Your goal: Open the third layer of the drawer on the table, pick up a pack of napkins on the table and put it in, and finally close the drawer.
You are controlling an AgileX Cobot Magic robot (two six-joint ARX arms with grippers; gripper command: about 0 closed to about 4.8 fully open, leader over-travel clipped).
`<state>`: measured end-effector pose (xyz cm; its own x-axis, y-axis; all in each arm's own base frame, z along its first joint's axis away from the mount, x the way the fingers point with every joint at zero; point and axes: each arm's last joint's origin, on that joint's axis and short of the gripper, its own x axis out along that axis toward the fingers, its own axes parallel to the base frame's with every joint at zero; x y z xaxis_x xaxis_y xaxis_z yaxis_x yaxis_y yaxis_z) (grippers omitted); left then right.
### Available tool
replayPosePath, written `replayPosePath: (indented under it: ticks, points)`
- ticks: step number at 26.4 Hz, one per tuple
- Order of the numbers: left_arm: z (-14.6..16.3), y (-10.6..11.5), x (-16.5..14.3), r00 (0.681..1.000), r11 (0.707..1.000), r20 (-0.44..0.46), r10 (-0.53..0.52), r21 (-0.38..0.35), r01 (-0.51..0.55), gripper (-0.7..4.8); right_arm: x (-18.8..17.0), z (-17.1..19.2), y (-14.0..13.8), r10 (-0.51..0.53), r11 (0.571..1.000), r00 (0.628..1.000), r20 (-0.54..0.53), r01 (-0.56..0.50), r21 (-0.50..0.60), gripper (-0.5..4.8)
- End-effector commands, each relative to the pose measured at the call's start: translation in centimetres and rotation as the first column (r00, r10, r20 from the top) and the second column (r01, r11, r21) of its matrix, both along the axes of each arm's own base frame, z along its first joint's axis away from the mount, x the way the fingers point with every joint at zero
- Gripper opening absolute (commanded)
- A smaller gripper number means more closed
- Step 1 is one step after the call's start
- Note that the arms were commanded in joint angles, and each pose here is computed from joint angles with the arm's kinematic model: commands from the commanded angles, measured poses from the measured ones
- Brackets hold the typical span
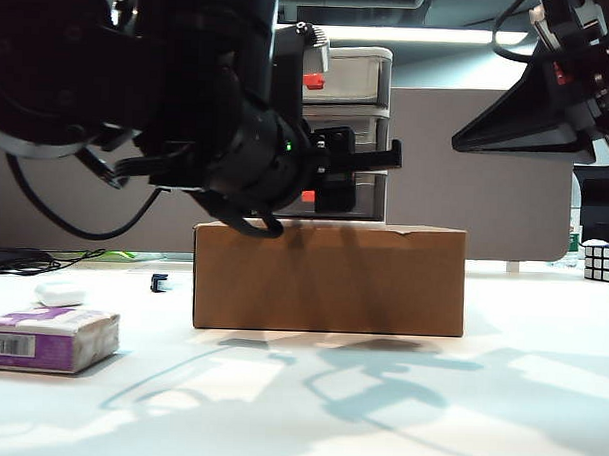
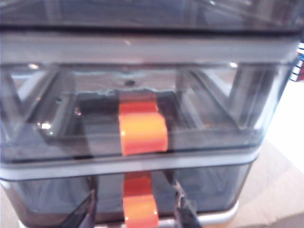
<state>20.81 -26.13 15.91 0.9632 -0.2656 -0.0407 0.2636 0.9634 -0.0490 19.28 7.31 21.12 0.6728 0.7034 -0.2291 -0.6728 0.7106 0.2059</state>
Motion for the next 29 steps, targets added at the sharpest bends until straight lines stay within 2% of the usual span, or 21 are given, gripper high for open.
replayPosePath:
  ticks: [1,11,14,25,27,29]
  points:
    - [0.4,-0.1,0.1,1.000,1.000,0.012,0.013,-0.017,-0.013,2.09,0.1,0.3,0.0,0.004,1.000,1.000,0.026,-0.004,0.005,-0.05]
    - [0.1,-1.4,0.8,1.000,1.000,0.015,0.008,-0.020,-0.007,2.09,0.0,0.3,0.1,0.005,1.000,1.000,0.026,-0.005,0.005,-0.06]
    - [0.2,-1.5,0.9,1.000,1.000,0.017,0.008,-0.022,-0.008,1.08,0.0,0.3,0.1,0.005,1.000,1.000,0.025,-0.005,0.005,-0.06]
    - [-0.2,-1.4,0.9,1.000,1.000,-0.006,0.017,0.014,-0.017,0.43,0.0,0.3,0.1,0.005,1.000,1.000,0.025,-0.005,0.005,-0.05]
    - [-0.3,-1.4,0.9,0.999,0.999,-0.009,0.036,0.022,-0.036,-0.08,0.1,0.4,0.1,0.004,1.000,1.000,0.031,-0.005,0.007,-0.05]
    - [-0.4,-1.4,0.9,0.999,0.999,-0.014,0.039,0.030,-0.038,-0.06,0.1,0.6,0.1,0.004,1.000,0.998,0.055,-0.005,0.014,-0.06]
